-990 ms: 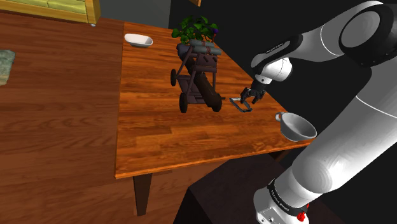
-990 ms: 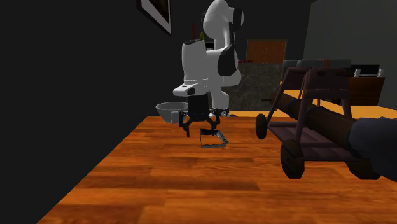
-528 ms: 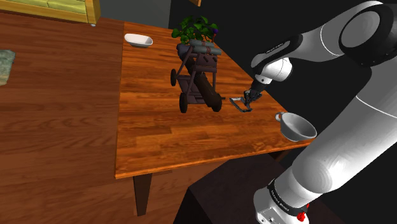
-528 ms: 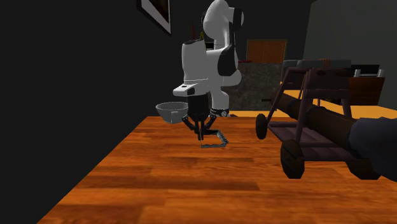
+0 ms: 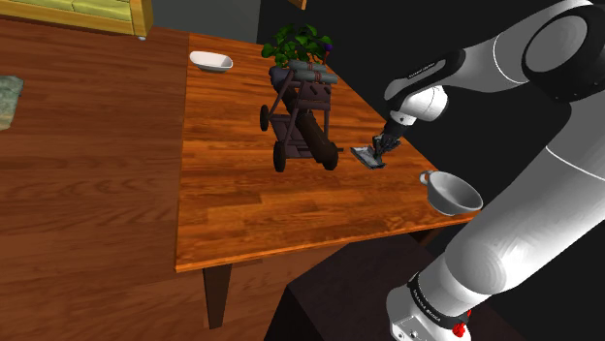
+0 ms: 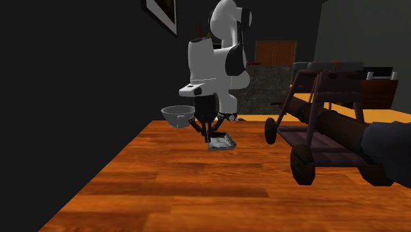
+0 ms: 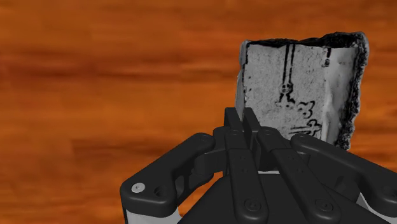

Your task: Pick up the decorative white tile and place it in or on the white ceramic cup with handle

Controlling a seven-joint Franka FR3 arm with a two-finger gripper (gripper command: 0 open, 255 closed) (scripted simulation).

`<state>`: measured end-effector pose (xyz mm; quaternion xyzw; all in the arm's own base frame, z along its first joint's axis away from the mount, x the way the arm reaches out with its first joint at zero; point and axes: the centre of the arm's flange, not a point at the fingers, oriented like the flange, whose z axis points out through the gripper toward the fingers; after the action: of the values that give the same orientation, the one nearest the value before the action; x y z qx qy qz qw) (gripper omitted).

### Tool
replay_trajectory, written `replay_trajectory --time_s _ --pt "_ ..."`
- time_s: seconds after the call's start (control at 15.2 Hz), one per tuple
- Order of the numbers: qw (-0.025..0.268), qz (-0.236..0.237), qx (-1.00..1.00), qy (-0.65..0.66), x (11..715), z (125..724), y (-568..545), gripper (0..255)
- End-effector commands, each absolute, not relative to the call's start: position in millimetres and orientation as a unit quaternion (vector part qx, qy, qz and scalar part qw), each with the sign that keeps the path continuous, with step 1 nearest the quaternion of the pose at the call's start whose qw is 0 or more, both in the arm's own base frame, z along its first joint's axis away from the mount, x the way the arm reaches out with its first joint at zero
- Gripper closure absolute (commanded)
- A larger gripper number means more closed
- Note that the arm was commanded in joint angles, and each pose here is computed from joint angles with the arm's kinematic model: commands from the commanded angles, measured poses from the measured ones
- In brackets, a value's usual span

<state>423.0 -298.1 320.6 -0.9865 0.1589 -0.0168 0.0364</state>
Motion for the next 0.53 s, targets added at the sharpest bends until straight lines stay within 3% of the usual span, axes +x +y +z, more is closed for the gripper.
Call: replay_trajectory --time_s 0.0,0.46 --pt "0.036 -0.017 -0.986 0.159 422.8 331.4 -298.2 255" --pt "0.036 -0.017 -0.986 0.159 422.8 368.4 -298.2 255"
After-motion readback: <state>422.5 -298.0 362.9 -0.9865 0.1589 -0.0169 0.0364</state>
